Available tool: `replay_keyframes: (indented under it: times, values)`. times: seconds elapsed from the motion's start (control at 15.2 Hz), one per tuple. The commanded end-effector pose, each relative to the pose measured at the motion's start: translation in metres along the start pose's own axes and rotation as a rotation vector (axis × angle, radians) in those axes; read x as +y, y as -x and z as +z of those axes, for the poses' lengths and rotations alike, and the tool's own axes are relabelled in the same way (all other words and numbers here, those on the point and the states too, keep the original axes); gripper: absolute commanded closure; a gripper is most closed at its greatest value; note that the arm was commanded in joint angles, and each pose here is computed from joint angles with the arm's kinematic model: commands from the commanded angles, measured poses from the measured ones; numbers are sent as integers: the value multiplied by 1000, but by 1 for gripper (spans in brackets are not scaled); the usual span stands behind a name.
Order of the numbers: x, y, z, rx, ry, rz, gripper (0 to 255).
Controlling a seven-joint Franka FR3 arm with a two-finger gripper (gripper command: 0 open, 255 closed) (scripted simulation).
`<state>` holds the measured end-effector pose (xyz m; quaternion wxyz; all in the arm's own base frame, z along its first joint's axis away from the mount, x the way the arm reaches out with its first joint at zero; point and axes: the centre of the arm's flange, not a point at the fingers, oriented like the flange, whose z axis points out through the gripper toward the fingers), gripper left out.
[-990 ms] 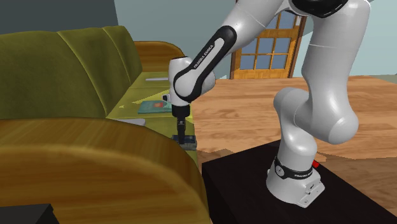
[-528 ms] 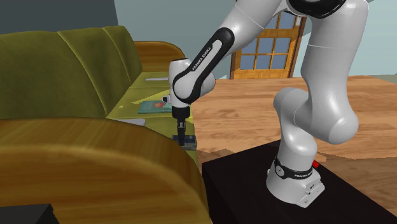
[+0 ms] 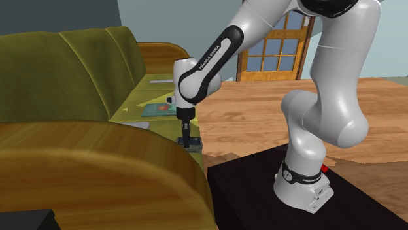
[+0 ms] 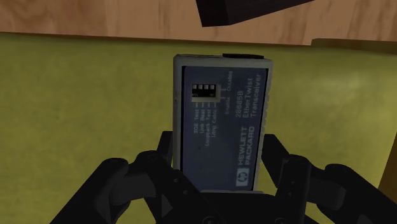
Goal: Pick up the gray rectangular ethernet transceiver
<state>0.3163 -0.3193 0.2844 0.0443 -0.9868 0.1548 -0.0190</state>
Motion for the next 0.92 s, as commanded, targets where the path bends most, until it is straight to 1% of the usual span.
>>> replay_keyframes:
  times: [0.0, 0.73, 0.86]
  values:
    - [0, 0, -10, 0, 0, 0, 255]
    - [-6, -2, -68, 0, 0, 0, 255]
    - [-6, -2, -69, 0, 0, 0, 255]
